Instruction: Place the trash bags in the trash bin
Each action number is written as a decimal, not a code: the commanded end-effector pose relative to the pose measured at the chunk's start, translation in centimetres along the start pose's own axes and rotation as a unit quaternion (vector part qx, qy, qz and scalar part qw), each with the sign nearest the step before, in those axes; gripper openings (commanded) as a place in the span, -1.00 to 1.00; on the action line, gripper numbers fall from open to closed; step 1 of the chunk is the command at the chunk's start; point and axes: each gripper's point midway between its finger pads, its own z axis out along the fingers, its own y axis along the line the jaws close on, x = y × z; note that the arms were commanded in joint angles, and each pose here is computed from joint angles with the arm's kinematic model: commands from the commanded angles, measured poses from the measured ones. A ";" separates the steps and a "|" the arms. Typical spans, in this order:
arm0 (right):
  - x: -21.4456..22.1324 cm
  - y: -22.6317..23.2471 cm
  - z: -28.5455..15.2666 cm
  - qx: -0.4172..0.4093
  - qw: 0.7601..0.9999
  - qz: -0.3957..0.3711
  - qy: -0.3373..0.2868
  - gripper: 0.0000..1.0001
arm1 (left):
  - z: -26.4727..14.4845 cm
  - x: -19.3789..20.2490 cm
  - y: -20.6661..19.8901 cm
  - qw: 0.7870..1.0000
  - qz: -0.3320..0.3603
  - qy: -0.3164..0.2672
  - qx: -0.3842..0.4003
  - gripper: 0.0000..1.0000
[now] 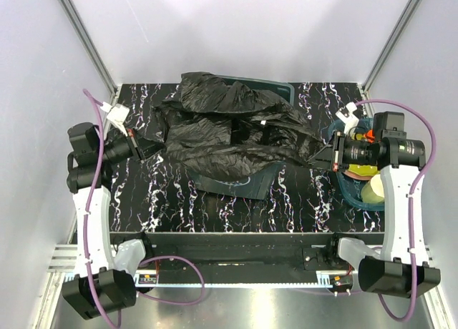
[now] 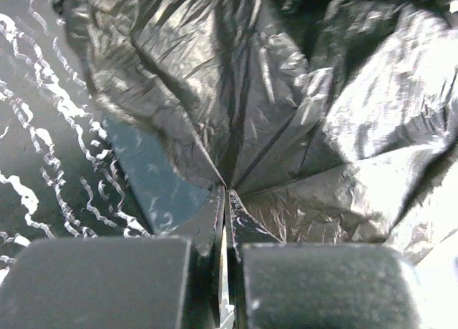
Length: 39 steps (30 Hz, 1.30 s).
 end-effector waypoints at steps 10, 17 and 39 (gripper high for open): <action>-1.2 -7.6 1.1 0.131 0.991 0.026 0.004 -1.00 | 0.0 1.9 6.0 0.994 0.031 0.046 -0.098 -1.00; -5.4 -9.4 1.9 0.138 0.990 0.007 -0.034 -1.00 | 0.8 0.0 6.4 0.994 0.052 0.023 -0.090 -1.00; -5.3 -5.2 -0.9 0.130 0.979 -0.152 -0.041 0.75 | -3.6 -1.5 0.4 0.972 0.219 0.075 -0.050 0.38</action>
